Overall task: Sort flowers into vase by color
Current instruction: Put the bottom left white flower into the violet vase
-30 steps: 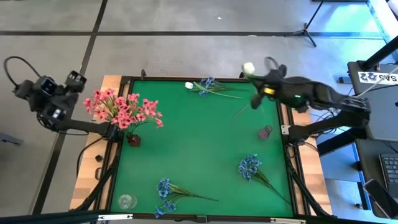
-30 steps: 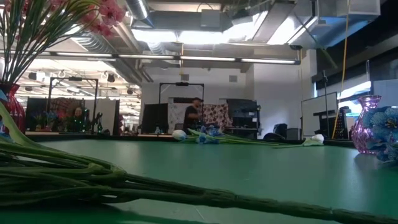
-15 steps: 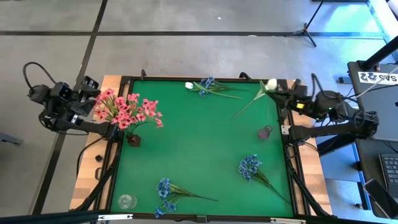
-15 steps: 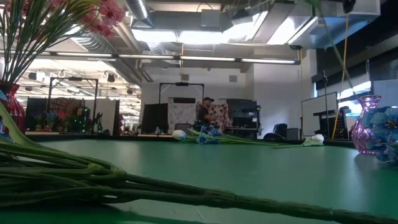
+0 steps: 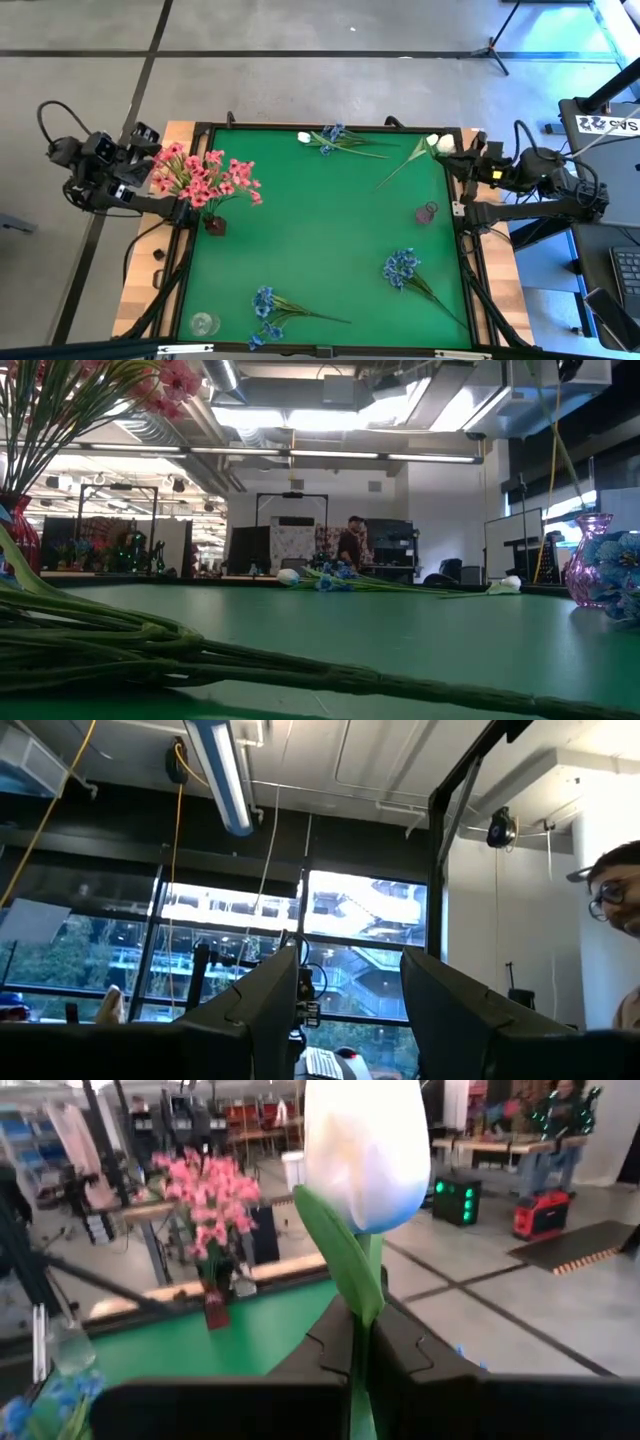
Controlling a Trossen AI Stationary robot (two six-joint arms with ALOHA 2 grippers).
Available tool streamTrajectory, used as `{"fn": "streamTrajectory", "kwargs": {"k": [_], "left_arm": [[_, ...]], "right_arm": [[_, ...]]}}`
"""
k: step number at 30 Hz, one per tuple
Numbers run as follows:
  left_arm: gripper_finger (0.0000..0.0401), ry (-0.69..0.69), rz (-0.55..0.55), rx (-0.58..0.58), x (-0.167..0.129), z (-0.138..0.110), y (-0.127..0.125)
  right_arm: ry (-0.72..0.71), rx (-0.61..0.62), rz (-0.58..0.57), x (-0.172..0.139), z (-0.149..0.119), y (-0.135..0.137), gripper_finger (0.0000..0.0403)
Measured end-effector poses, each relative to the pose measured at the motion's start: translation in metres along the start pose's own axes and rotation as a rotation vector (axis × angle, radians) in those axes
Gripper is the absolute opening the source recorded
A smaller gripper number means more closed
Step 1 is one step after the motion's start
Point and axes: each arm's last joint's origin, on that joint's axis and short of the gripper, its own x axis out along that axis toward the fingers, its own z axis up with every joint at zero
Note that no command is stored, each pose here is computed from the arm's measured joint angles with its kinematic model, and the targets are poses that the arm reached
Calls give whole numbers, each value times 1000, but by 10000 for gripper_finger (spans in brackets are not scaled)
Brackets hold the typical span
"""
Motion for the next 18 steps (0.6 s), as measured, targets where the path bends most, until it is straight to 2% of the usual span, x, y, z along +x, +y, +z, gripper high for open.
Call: {"fn": "streamTrajectory", "kwargs": {"k": [10, 13, 18], "left_arm": [[174, 1, 0, -4, 0, 0, 0], [174, 1, 0, -8, 0, 0, 0], [174, -17, -1, -11, 0, 2, 0]], "right_arm": [[206, -50, -16, 2, -19, -1, 20], [286, -65, -29, 4, -27, -1, 52], [407, -16, -66, 4, -28, -2, 134]]}}
